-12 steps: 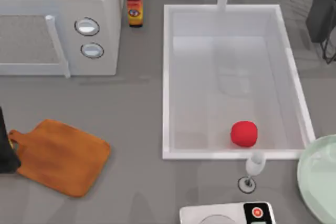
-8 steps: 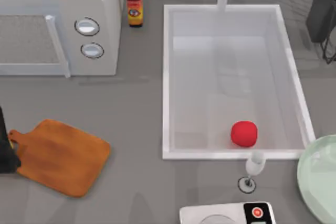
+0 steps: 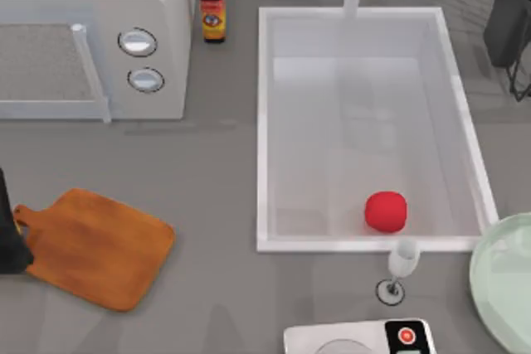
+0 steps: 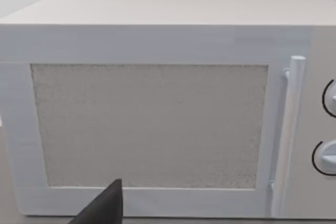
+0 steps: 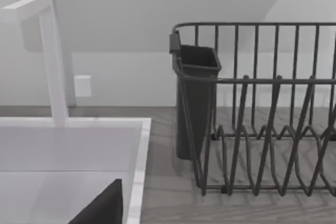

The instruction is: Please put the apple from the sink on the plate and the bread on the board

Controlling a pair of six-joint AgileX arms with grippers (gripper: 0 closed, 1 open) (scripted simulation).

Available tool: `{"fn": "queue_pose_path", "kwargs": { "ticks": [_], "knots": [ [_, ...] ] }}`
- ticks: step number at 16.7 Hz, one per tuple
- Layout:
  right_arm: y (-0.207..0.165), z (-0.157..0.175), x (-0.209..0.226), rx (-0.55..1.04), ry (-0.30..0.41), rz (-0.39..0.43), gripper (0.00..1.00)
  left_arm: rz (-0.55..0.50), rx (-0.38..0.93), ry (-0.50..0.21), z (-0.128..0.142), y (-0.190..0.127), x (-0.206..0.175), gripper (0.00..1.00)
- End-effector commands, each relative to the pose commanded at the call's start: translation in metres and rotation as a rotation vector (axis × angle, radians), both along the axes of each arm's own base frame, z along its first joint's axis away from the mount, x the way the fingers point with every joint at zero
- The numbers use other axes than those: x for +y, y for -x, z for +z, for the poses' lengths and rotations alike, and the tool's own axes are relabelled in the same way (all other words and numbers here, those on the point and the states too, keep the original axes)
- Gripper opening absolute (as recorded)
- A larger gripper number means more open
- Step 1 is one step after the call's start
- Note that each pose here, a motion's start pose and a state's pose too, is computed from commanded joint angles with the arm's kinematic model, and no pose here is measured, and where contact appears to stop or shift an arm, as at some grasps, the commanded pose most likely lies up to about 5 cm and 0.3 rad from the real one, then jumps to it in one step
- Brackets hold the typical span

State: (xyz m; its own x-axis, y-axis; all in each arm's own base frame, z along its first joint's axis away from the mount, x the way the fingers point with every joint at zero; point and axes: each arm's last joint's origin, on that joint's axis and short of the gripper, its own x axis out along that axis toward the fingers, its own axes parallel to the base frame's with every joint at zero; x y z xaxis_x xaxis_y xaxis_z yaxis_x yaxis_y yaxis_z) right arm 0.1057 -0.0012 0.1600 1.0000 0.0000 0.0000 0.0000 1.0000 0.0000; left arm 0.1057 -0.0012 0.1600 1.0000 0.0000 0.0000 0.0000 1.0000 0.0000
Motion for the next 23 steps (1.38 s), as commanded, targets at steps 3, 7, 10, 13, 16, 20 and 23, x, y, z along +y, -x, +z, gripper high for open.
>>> {"fn": "queue_pose_path", "kwargs": {
  "ticks": [3, 7, 10, 13, 16, 20, 23],
  "knots": [
    [0.000, 0.000, 0.000, 0.000, 0.000, 0.000, 1.00, 0.000, 0.000, 0.000, 0.000, 0.000, 0.000, 1.00],
    [0.000, 0.000, 0.000, 0.000, 0.000, 0.000, 1.00, 0.000, 0.000, 0.000, 0.000, 0.000, 0.000, 1.00],
    [0.000, 0.000, 0.000, 0.000, 0.000, 0.000, 1.00, 0.000, 0.000, 0.000, 0.000, 0.000, 0.000, 1.00],
    [0.000, 0.002, 0.000, 0.007, -0.003, 0.003, 1.00, 0.000, 0.000, 0.000, 0.000, 0.000, 0.000, 1.00],
    [-0.001, 0.019, 0.003, 0.072, -0.027, 0.027, 1.00, 0.000, 0.000, 0.000, 0.000, 0.000, 0.000, 1.00],
    [-0.017, 0.058, 0.012, 0.267, -0.079, 0.077, 1.00, 0.000, 0.000, 0.000, 0.000, 0.000, 0.000, 1.00],
    [-0.048, 0.087, 0.024, 0.484, -0.114, 0.110, 1.00, 0.000, 0.000, 0.000, 0.000, 0.000, 0.000, 1.00]
  ]
}}
